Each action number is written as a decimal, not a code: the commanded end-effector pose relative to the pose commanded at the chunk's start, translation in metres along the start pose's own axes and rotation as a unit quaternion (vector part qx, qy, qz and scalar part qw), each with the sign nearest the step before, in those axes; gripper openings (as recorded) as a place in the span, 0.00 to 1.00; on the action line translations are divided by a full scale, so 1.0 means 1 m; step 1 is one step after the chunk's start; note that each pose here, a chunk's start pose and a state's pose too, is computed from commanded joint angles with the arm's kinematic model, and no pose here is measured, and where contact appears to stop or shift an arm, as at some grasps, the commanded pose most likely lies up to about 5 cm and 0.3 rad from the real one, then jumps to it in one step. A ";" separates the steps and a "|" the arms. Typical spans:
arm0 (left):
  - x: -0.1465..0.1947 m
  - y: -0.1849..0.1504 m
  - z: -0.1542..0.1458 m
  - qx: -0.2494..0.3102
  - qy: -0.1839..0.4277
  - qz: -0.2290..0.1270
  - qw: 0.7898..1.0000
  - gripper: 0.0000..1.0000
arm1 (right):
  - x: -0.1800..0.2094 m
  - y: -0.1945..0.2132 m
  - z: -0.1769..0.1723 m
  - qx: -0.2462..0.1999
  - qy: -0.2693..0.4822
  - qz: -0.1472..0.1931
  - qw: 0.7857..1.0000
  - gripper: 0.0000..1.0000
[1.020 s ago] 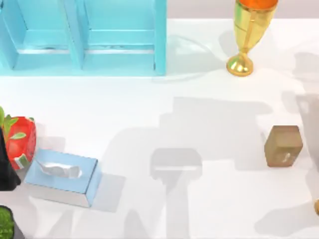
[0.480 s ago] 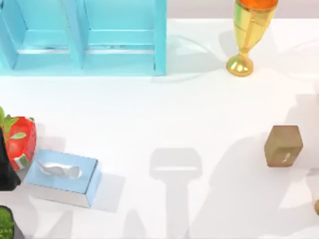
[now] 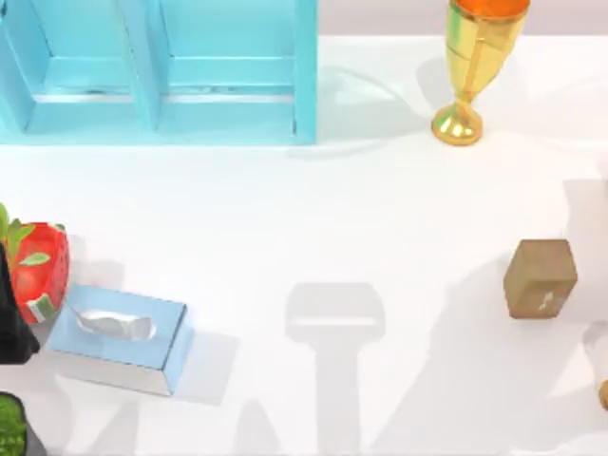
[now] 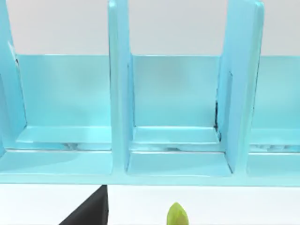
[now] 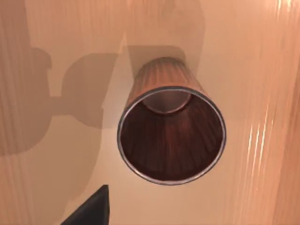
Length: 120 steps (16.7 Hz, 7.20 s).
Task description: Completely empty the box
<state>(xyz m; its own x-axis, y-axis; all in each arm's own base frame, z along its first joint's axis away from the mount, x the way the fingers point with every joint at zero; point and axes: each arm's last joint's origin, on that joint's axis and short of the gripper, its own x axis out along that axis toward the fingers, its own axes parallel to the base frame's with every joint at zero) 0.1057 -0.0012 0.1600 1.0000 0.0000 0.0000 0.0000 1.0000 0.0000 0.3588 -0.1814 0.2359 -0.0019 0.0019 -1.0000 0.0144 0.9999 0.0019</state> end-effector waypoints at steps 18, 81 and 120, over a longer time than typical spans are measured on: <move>0.000 0.000 0.000 0.000 0.000 0.000 1.000 1.00 | 0.077 -0.002 -0.002 0.000 0.000 0.000 1.000 0.62; 0.000 0.000 0.000 0.000 0.000 0.000 1.000 1.00 | 0.036 0.396 -0.128 -0.002 0.006 -0.005 1.000 0.00; 0.000 0.000 0.000 0.000 0.000 0.000 1.000 1.00 | 0.081 0.400 -0.138 -0.002 -0.002 0.002 1.000 1.00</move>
<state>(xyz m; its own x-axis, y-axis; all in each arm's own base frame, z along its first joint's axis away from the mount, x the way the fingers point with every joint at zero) 0.1057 -0.0012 0.1600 1.0000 0.0000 0.0000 0.0000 1.0000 0.0000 0.2260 0.2204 0.1559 0.0015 0.0054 -1.0000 0.0105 0.9999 0.0054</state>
